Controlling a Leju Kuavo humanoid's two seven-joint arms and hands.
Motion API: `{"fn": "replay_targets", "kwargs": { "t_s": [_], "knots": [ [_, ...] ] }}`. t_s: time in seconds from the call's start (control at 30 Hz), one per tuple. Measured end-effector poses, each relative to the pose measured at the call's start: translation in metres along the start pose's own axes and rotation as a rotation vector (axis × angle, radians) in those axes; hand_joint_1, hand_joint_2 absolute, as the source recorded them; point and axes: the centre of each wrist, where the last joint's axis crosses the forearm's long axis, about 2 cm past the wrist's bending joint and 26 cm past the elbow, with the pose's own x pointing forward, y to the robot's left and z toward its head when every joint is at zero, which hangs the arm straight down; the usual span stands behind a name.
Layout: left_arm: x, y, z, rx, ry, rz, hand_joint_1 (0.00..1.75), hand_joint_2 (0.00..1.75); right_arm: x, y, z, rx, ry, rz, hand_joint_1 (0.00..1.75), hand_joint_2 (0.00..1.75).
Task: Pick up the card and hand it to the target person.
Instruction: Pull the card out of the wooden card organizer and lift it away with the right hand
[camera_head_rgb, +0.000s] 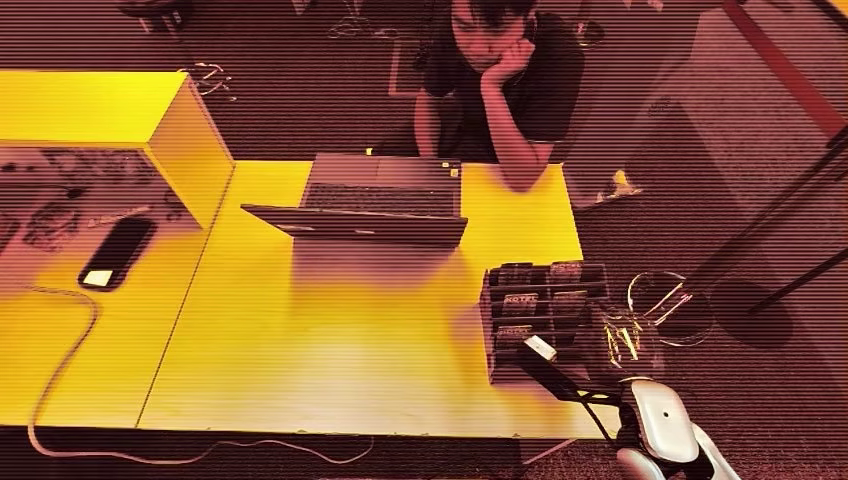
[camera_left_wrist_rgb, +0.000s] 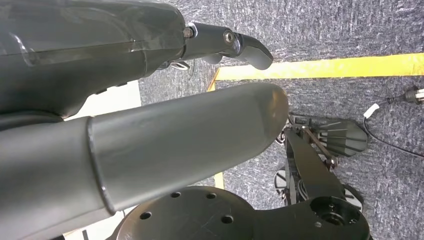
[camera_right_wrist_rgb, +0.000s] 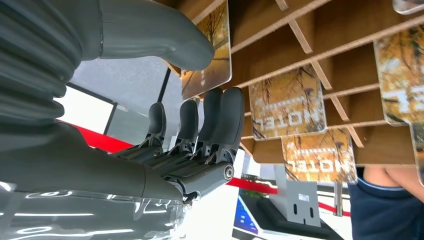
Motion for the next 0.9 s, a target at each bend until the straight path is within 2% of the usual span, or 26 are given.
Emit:
{"fn": "replay_targets", "kwargs": {
  "t_s": [0.3, 0.43, 0.57, 0.9],
  "knots": [
    [0.000, 0.000, 0.000, 0.000, 0.000, -0.001, 0.00, 0.00, -0.004, 0.003, -0.001, 0.003, 0.009, 0.002, 0.98, 1.75],
    [0.000, 0.000, 0.000, 0.000, -0.001, -0.002, 0.00, 0.00, -0.006, 0.004, -0.002, 0.000, 0.017, 0.002, 1.09, 1.75],
    [0.000, 0.001, 0.000, -0.001, -0.001, -0.002, 0.00, 0.00, -0.008, 0.003, -0.002, -0.005, 0.023, 0.003, 1.34, 1.75],
    [0.000, 0.001, 0.000, -0.004, -0.001, -0.003, 0.00, 0.00, -0.012, 0.002, -0.003, -0.007, 0.032, 0.020, 1.40, 1.75]
  ]
}}
